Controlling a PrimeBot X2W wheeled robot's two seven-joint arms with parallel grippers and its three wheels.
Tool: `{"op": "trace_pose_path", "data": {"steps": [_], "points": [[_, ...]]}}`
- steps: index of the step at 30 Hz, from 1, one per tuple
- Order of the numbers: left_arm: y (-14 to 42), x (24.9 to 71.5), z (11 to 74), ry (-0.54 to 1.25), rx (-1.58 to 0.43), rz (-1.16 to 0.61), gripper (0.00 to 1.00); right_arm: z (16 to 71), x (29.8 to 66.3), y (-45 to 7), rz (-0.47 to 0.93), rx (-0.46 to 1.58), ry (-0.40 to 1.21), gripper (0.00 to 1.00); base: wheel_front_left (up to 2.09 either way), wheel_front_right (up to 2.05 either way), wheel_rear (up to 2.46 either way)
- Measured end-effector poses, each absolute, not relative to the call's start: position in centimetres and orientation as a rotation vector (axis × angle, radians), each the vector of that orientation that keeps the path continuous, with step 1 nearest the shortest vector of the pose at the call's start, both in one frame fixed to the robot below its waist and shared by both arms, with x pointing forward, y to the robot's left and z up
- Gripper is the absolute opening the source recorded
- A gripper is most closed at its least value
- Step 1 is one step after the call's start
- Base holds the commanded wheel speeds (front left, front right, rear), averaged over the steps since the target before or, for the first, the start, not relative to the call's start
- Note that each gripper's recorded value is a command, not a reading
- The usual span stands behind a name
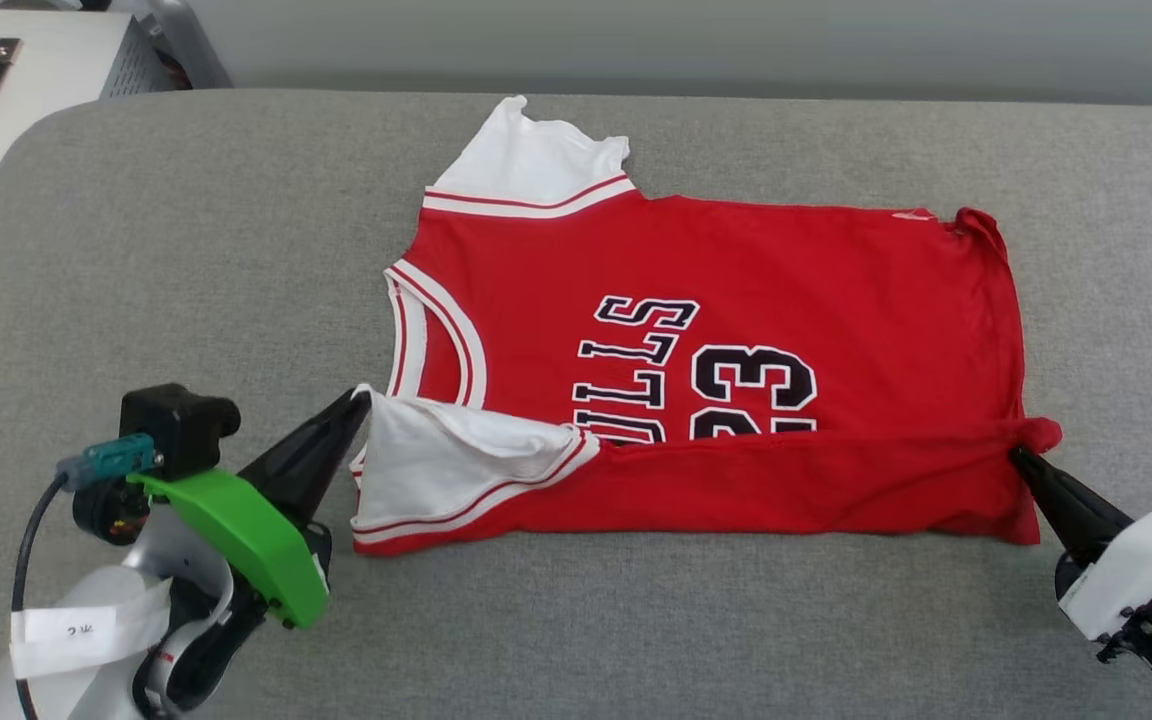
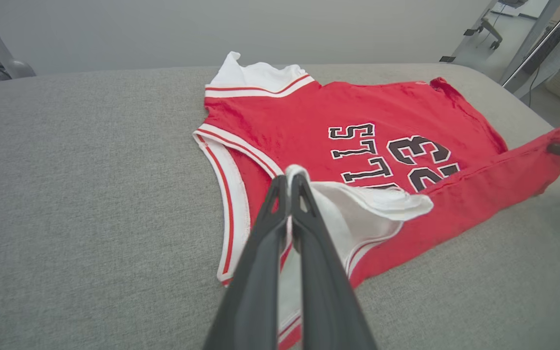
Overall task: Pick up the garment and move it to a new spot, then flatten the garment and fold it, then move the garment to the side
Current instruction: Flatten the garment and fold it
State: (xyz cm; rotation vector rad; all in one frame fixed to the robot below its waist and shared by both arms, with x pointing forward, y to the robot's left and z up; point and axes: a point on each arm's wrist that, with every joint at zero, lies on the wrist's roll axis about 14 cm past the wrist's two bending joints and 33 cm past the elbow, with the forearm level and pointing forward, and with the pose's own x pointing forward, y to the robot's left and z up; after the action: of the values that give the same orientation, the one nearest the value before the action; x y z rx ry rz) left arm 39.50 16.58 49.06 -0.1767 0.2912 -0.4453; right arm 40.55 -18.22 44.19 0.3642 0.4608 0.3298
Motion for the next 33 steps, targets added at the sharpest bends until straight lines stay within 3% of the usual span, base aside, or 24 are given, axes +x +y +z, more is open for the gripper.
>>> {"op": "trace_pose_path", "data": {"steps": [15, 22, 23, 24, 25, 33], "points": [[17.4, 45.4, 44.8, 0.360, -0.153, -0.386, 0.00, 40.5, 42.6, -18.7, 0.270, 0.309, 0.578, 0.00, 0.00, 0.00, 0.00], [17.6, 46.0, 42.9, 0.398, -0.140, -0.360, 0.00, 40.0, 43.0, -18.6, 0.261, 0.306, 0.585, 0.00, 0.00, 0.00, 0.00], [17.6, 45.9, 42.6, 0.408, -0.139, -0.357, 0.30, 39.9, 43.0, -18.6, 0.258, 0.305, 0.588, 0.00, 0.00, 0.00, 0.00], [17.6, 45.8, 42.1, 0.425, -0.138, -0.353, 1.00, 39.7, 42.9, -18.6, 0.253, 0.302, 0.592, 0.52, 0.00, 0.00, 0.00], [17.5, 45.5, 41.5, 0.446, -0.137, -0.351, 1.00, 39.5, 42.9, -18.7, 0.248, 0.295, 0.597, 1.00, 0.00, 0.00, 0.00], [17.6, 45.3, 41.6, 0.418, -0.162, -0.296, 1.00, 40.8, 42.8, -18.6, 0.259, 0.234, 0.564, 1.00, 0.00, 0.00, 0.00]]}}
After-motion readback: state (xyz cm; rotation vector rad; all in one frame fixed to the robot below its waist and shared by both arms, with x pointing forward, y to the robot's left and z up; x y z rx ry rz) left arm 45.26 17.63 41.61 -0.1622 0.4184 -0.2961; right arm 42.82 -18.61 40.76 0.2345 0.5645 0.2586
